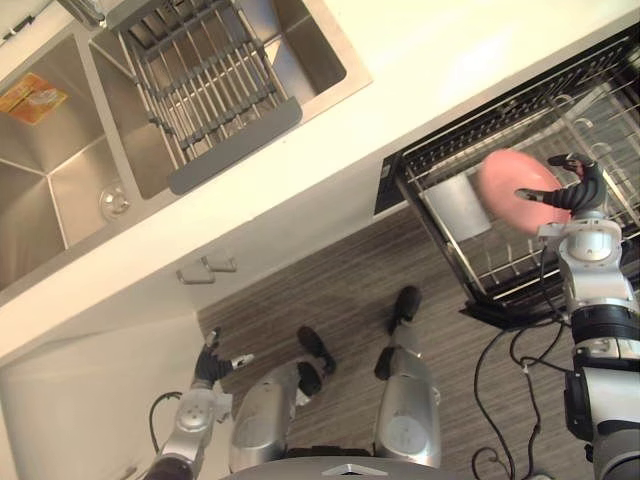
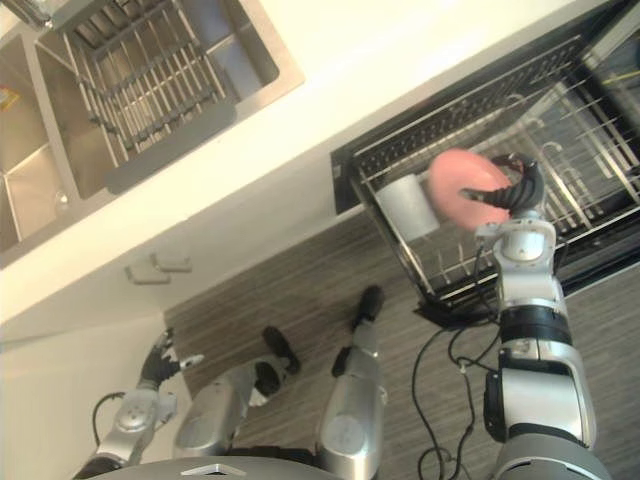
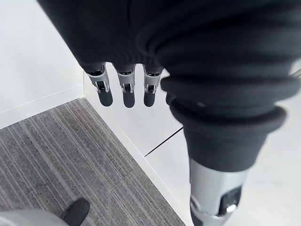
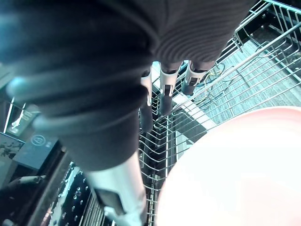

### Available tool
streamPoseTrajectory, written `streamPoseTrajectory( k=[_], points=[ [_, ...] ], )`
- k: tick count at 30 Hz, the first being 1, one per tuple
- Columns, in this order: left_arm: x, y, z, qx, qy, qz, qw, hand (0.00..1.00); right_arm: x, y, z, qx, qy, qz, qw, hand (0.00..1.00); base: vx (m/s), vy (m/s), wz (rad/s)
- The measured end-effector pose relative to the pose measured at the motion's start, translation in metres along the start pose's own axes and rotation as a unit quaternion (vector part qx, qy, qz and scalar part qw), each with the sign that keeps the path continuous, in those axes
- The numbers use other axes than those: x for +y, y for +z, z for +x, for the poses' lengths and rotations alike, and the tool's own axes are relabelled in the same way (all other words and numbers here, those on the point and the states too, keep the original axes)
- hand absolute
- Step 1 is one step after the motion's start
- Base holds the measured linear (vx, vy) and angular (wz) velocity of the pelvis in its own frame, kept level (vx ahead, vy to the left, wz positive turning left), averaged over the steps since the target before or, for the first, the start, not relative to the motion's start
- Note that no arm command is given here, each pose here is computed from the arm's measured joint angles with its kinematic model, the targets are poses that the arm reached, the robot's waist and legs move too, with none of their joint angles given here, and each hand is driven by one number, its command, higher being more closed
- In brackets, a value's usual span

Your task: Walk over to the sink, pick up the cup, carry it to the dishwasher, place the cup inside the dishwasher, then close the dishwasher door

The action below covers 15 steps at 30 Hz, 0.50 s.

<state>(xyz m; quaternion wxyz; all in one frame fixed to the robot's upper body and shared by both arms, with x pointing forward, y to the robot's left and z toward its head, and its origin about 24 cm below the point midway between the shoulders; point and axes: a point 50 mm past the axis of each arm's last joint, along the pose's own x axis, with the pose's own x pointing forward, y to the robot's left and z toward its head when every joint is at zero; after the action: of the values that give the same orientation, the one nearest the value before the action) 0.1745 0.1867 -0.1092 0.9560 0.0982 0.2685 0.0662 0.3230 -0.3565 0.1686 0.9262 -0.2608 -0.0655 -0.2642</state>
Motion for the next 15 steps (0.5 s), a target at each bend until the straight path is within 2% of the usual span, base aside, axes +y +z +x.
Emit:
streamPoseTrajectory(
  k=[11,15],
  points=[
    [0.007,-0.009,-0.004,0.019,0.016,0.002,1.000,0.00,-0.021,0.015,-0.007,-0.045,-0.032,0.138,0.989,0.00,0.05,-0.005,-0.04],
    [0.009,-0.011,-0.004,0.030,0.024,0.001,0.999,0.00,-0.033,0.010,-0.015,-0.040,-0.080,0.185,0.979,0.00,0.02,0.000,-0.02]
  ],
)
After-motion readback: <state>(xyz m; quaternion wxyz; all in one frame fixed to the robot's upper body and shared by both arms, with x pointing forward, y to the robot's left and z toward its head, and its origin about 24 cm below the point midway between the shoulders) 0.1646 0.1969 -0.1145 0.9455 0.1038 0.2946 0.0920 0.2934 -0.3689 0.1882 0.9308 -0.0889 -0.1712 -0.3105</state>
